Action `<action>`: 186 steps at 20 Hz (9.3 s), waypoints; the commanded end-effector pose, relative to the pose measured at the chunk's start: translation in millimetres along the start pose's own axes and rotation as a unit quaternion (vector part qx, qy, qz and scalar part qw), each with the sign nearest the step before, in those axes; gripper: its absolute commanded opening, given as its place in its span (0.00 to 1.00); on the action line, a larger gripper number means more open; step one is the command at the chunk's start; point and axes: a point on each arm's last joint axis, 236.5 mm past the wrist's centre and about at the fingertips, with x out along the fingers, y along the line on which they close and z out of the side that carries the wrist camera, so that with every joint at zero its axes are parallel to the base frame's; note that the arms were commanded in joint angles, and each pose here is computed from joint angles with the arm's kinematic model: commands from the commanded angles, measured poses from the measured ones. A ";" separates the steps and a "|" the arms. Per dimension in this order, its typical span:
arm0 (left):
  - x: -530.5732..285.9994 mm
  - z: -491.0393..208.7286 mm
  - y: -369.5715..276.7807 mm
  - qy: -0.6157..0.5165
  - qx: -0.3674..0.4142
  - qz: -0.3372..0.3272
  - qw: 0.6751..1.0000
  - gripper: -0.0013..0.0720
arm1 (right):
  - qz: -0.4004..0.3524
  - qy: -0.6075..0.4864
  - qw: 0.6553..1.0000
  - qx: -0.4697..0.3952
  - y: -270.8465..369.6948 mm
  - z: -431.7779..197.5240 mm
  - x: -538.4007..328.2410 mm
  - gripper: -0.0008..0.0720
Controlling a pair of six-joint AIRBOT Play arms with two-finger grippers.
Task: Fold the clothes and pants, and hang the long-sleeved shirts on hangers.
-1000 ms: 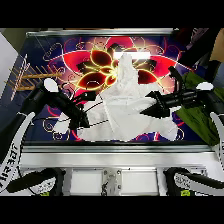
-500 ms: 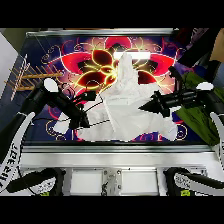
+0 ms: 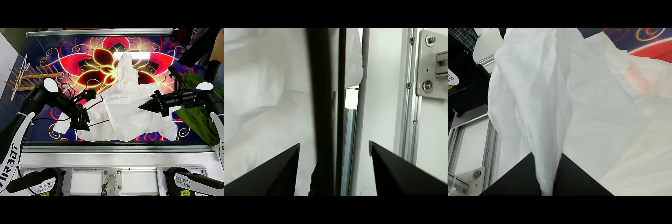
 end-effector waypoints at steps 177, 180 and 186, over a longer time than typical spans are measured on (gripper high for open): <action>-184.1 13.6 67.7 -0.339 -0.353 0.317 0.812 0.03 | -0.256 -0.151 0.952 -0.077 29.3 123.4 -48.5 0.01; -175.8 9.9 78.1 -0.339 -0.377 0.303 0.807 0.75 | -0.254 -0.151 0.952 -0.077 30.1 123.2 -47.6 0.01; -162.1 30.0 70.2 -0.342 -0.378 0.282 0.813 0.79 | -0.246 -0.148 0.955 -0.077 32.9 122.5 -42.9 0.02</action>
